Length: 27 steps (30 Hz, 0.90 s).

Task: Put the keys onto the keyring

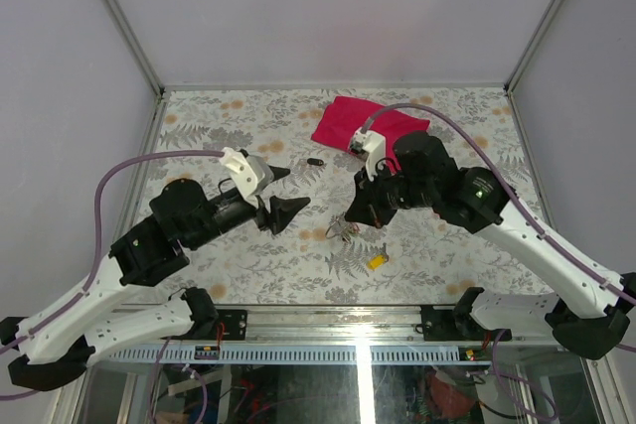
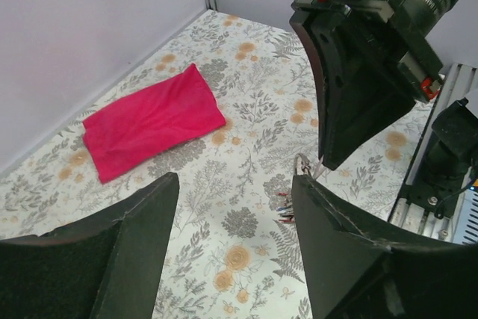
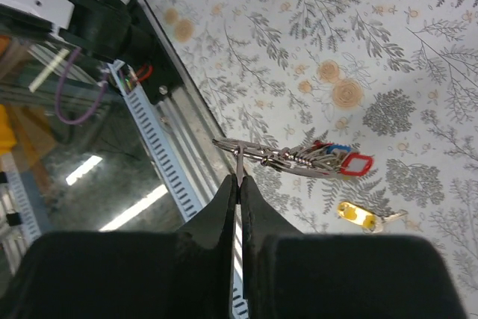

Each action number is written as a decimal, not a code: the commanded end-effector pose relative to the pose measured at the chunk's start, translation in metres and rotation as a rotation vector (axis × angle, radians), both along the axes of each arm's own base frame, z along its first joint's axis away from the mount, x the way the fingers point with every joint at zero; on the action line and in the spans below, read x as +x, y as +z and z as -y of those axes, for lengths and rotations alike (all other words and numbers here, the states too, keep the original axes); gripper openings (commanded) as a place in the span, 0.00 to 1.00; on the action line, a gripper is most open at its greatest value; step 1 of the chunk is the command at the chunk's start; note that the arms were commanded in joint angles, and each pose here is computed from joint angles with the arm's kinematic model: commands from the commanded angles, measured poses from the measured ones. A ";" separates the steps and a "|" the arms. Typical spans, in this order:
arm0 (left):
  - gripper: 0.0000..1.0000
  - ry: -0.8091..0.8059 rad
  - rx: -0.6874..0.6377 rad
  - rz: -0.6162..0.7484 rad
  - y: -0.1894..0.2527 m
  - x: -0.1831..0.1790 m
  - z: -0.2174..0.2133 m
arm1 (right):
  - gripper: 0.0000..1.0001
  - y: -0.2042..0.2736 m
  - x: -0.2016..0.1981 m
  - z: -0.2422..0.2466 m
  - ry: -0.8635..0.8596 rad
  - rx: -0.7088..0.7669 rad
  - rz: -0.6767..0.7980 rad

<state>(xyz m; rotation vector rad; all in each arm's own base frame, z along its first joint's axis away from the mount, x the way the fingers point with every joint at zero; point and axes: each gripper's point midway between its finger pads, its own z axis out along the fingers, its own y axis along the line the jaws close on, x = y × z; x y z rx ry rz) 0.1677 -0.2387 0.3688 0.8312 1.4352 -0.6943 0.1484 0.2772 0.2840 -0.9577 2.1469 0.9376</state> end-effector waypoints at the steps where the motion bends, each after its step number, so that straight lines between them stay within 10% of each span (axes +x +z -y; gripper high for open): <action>1: 0.62 0.020 0.014 0.088 0.030 0.011 0.002 | 0.00 0.051 0.002 -0.007 -0.059 0.164 -0.051; 13: 0.61 0.056 0.222 0.244 0.026 -0.021 0.047 | 0.00 0.060 0.018 0.026 -0.143 0.201 -0.104; 27: 0.57 -0.043 0.070 0.413 0.032 -0.035 0.070 | 0.00 0.091 -0.013 0.029 0.018 0.274 -0.051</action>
